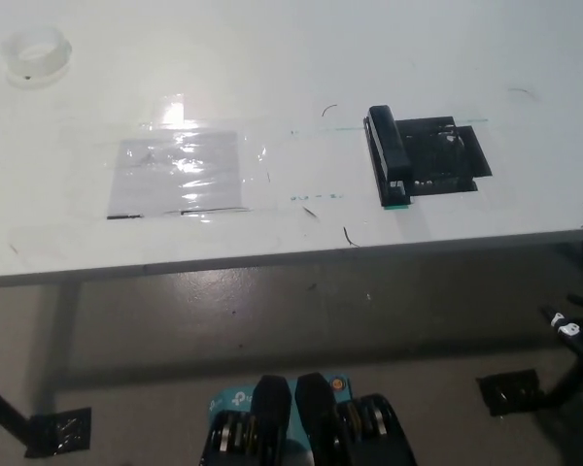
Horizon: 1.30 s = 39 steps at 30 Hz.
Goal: A stapler is kept infront of the robot on the black mark on the desk and the robot uses its right hand to lift the top of the stapler to open it
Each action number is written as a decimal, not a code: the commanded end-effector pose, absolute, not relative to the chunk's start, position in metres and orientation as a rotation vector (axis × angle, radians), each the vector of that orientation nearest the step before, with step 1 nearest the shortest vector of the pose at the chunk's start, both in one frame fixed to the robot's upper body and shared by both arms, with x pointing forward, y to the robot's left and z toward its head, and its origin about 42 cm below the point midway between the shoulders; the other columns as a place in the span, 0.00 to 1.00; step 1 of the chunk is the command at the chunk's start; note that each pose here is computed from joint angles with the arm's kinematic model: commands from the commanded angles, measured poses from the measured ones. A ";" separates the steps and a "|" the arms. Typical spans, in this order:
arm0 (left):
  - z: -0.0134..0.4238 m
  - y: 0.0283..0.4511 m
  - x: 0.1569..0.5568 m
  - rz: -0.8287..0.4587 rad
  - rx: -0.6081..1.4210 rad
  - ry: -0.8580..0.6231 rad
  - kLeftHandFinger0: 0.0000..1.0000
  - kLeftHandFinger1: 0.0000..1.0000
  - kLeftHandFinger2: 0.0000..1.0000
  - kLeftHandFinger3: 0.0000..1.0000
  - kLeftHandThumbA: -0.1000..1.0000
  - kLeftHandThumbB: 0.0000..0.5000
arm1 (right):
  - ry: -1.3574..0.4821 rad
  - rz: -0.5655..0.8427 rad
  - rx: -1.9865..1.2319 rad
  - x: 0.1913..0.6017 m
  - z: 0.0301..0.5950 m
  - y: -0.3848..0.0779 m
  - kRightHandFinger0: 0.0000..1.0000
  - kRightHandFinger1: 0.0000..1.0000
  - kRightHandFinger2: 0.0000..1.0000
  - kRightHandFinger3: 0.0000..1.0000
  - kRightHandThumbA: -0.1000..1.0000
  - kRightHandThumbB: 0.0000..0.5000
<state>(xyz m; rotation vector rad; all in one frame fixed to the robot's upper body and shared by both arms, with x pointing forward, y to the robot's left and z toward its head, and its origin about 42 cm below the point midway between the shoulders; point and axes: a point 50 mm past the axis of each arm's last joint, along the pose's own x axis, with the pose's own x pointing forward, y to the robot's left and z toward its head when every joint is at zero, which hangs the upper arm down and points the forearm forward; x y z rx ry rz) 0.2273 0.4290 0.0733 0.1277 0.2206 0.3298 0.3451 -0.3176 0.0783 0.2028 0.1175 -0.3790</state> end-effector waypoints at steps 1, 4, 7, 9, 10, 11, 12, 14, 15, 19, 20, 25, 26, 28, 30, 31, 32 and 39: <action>0.088 0.441 0.230 0.334 0.149 0.173 0.42 0.48 0.65 0.76 0.57 0.02 | 0.069 -0.320 0.251 0.347 0.108 -0.306 0.27 0.36 0.54 0.73 0.98 0.22; 0.089 0.440 0.230 0.336 0.145 0.171 0.41 0.47 0.65 0.76 0.58 0.02 | 0.075 -0.254 0.340 0.343 0.126 -0.288 0.30 0.39 0.58 0.80 1.00 0.18; 0.088 0.439 0.231 0.330 0.145 0.171 0.41 0.48 0.65 0.77 0.58 0.02 | 0.084 -0.210 0.357 0.340 0.136 -0.277 0.31 0.39 0.60 0.82 1.00 0.16; 0.087 0.439 0.231 0.330 0.140 0.177 0.43 0.48 0.64 0.76 0.57 0.02 | 0.092 -0.145 0.385 0.340 0.152 -0.253 0.31 0.39 0.59 0.80 1.00 0.15; 0.087 0.439 0.230 0.333 0.143 0.175 0.42 0.48 0.64 0.75 0.57 0.01 | 0.092 -0.104 0.393 0.340 0.161 -0.242 0.31 0.39 0.59 0.80 1.00 0.10; 0.087 0.439 0.230 0.333 0.143 0.175 0.41 0.48 0.64 0.75 0.57 0.00 | 0.089 -0.065 0.396 0.341 0.170 -0.230 0.31 0.40 0.60 0.81 1.00 0.09; 0.087 0.439 0.230 0.334 0.140 0.178 0.41 0.47 0.63 0.74 0.57 0.00 | 0.083 -0.049 0.399 0.342 0.174 -0.225 0.31 0.40 0.60 0.81 1.00 0.11; 0.087 0.439 0.230 0.332 0.137 0.177 0.41 0.47 0.62 0.74 0.57 0.00 | 0.068 -0.017 0.402 0.344 0.179 -0.219 0.31 0.40 0.59 0.80 1.00 0.09; 0.085 0.439 0.228 0.329 0.139 0.183 0.41 0.47 0.63 0.74 0.58 0.02 | 0.057 -0.001 0.410 0.344 0.184 -0.214 0.31 0.39 0.59 0.80 1.00 0.05; 0.084 0.438 0.227 0.336 0.140 0.188 0.39 0.45 0.63 0.76 0.60 0.01 | -0.005 0.045 0.434 0.357 0.209 -0.209 0.34 0.41 0.63 0.84 1.00 0.06; 0.084 0.438 0.227 0.337 0.144 0.188 0.39 0.45 0.63 0.76 0.60 0.01 | -0.012 0.049 0.441 0.361 0.213 -0.209 0.35 0.42 0.64 0.86 1.00 0.06; 0.085 0.438 0.226 0.336 0.143 0.185 0.41 0.48 0.65 0.77 0.64 0.02 | -0.030 0.036 0.535 0.385 0.231 -0.208 0.37 0.44 0.64 0.81 1.00 0.10; 0.085 0.437 0.226 0.341 0.134 0.189 0.40 0.47 0.64 0.77 0.64 0.04 | -0.035 0.032 0.548 0.388 0.234 -0.206 0.36 0.44 0.64 0.81 1.00 0.07; 0.084 0.436 0.225 0.340 0.138 0.186 0.41 0.48 0.64 0.78 0.66 0.01 | -0.030 0.025 0.590 0.397 0.239 -0.201 0.35 0.42 0.62 0.81 1.00 0.07; 0.082 0.436 0.226 0.337 0.127 0.182 0.41 0.48 0.64 0.78 0.66 0.01 | -0.026 0.014 0.641 0.404 0.242 -0.195 0.34 0.41 0.61 0.81 1.00 0.06; 0.081 0.436 0.226 0.340 0.122 0.183 0.41 0.47 0.64 0.77 0.66 0.01 | -0.027 0.017 0.664 0.406 0.243 -0.191 0.35 0.43 0.62 0.83 1.00 0.04; 0.081 0.434 0.225 0.341 0.120 0.184 0.41 0.47 0.64 0.77 0.66 0.02 | -0.021 0.013 0.689 0.409 0.243 -0.188 0.36 0.43 0.61 0.84 1.00 0.03; 0.081 0.434 0.224 0.344 0.122 0.191 0.40 0.46 0.63 0.76 0.69 0.00 | 0.062 -0.007 0.890 0.425 0.234 -0.159 0.43 0.48 0.63 0.81 1.00 0.01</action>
